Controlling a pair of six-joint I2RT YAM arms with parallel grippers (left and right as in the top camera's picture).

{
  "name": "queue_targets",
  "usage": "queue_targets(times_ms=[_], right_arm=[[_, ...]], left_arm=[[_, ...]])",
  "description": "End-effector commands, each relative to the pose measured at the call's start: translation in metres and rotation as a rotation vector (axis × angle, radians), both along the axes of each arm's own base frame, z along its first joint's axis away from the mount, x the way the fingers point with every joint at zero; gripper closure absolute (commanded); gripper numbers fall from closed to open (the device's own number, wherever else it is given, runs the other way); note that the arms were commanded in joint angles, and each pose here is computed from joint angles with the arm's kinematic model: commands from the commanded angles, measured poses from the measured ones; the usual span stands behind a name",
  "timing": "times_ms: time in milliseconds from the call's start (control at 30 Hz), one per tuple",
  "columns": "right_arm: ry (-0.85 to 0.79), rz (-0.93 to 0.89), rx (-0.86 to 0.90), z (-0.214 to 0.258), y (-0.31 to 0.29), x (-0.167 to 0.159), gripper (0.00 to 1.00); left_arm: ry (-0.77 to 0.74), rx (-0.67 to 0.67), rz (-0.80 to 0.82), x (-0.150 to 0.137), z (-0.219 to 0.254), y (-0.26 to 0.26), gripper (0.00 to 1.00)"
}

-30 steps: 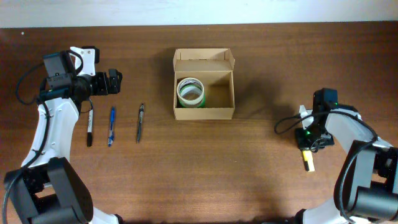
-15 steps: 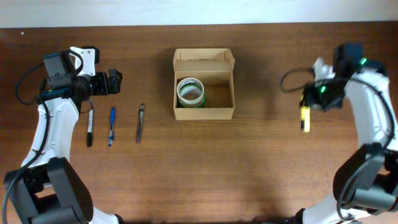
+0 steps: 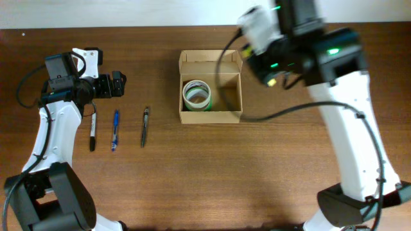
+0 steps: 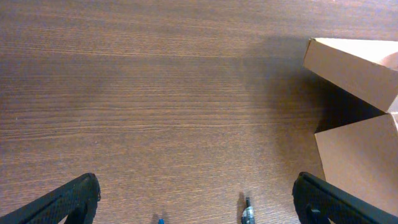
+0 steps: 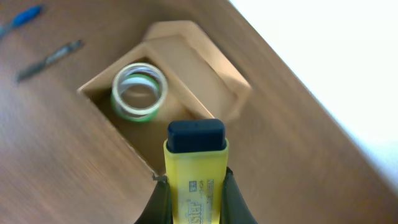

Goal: Pack container
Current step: 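Carry yellow highlighter into the box beside the tapes and release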

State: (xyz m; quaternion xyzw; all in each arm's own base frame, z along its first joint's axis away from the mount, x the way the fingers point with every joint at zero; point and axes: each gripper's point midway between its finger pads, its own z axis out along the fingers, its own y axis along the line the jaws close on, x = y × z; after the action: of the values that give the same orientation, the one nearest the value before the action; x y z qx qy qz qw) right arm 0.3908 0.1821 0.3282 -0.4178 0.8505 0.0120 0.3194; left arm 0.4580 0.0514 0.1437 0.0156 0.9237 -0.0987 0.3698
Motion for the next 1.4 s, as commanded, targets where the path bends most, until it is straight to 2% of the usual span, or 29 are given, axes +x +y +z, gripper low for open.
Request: queue_targets(times_ms=[0, 100, 233, 433, 567, 1367], right_arm=[[-0.054, 0.289, -0.219, -0.028, 0.029, 0.006, 0.96], [-0.073, 0.430, -0.283, -0.055, 0.060, 0.017, 0.96], [-0.055, 0.479, -0.272, -0.095, 0.091, 0.039, 0.96], [0.133, 0.521, -0.291, -0.179, 0.100, 0.043, 0.96], [0.232, 0.535, -0.318, -0.212, 0.097, 0.034, 0.96], [0.384, 0.598, -0.312, -0.235, 0.100, -0.004, 0.96]], left_arm=[[-0.010, 0.005, -0.015, 0.003, 0.002, 0.000, 0.01], [-0.010, 0.005, -0.015, 0.003, 0.002, 0.000, 0.01], [-0.010, 0.005, -0.015, 0.003, 0.002, 0.000, 0.01], [-0.010, 0.005, -0.015, 0.003, 0.002, 0.000, 0.01], [-0.010, 0.005, -0.015, 0.003, 0.002, 0.000, 0.01], [-0.010, 0.005, -0.015, 0.003, 0.002, 0.000, 0.01]])
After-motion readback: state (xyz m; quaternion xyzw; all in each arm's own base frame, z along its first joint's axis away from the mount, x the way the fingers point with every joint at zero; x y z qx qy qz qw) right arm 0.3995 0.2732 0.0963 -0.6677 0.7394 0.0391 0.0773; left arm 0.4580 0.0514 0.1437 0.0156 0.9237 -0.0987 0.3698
